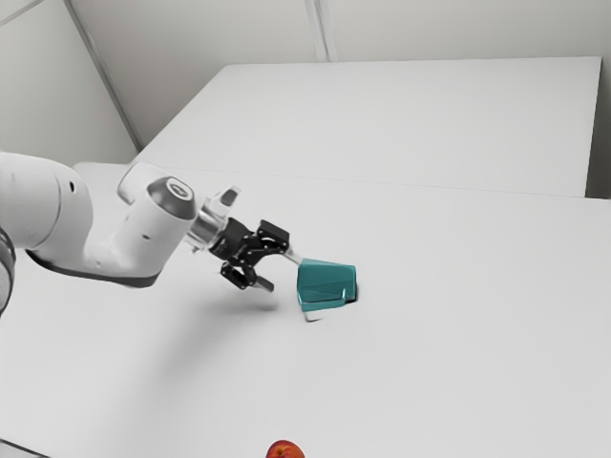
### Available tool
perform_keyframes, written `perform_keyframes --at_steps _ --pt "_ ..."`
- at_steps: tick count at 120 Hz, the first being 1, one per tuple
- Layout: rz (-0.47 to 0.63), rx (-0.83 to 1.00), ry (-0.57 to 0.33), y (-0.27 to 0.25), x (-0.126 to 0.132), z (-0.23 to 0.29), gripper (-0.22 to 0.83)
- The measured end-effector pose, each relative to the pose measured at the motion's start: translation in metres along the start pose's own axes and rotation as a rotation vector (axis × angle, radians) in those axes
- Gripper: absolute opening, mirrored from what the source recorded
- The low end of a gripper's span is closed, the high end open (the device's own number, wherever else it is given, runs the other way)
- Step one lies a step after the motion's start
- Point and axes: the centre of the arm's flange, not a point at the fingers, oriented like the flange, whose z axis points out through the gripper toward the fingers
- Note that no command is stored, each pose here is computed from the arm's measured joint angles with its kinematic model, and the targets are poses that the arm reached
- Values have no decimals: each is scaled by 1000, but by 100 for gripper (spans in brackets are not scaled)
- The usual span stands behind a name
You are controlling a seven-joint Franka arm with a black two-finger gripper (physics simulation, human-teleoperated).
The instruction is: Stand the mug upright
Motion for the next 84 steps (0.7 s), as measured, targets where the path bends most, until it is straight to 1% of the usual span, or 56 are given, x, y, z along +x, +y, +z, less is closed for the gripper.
perform_keyframes --at_steps 20,39,71,84 --pt "38 4 2 8 10 10 62" --pt "74 17 8 14 25 19 62" --pt "112 19 -4 23 24 29 62" --pt "131 19 -4 29 29 34 62"
